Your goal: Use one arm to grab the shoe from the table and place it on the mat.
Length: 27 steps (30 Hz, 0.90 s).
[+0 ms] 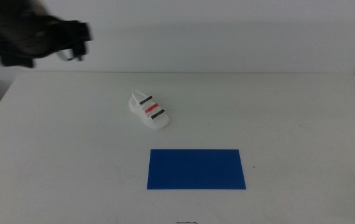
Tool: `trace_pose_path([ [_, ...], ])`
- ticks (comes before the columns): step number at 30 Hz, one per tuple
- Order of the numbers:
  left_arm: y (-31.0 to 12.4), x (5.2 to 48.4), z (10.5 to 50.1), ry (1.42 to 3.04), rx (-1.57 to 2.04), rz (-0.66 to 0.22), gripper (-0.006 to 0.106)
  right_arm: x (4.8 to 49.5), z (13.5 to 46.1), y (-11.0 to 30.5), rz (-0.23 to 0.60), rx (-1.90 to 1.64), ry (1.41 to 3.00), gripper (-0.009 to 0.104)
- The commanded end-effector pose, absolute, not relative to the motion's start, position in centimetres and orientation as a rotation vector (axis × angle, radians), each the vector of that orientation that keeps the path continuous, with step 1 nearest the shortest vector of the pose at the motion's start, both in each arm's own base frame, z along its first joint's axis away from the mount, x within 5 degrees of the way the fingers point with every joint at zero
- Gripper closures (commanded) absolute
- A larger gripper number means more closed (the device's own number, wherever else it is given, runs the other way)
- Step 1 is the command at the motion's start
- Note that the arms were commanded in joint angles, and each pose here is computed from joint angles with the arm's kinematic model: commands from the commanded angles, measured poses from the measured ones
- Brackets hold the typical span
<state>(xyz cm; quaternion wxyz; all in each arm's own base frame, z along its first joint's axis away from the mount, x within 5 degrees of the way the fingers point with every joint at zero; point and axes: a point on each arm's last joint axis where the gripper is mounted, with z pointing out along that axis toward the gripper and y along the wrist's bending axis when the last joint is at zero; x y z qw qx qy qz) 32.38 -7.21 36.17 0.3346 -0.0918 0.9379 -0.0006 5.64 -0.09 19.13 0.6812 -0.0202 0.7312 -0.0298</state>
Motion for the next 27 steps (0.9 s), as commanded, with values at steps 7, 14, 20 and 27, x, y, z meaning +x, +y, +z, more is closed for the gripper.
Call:
trace_pose_path([
  [7, -13.3, 39.0, 35.8, 2.419, -0.425, -0.174, 0.007, 5.4, 20.6, -0.1, -0.080, -0.054, 1.526, 0.001],
  [14, -16.0, 43.0, 32.2, 2.471, -0.474, -0.258, 0.007, 5.4, 20.6, -0.1, -0.080, -0.054, 1.526, 0.001],
  [20, -17.4, 45.8, 29.1, 2.509, -0.532, -0.311, 0.008, 5.4, 20.6, -0.1, -0.080, -0.054, 1.526, 0.001],
  [27, -18.3, 47.3, 26.8, 2.572, -0.599, -0.298, 0.017, 5.4, 20.6, -0.1, -0.080, -0.054, 1.526, 0.001],
])
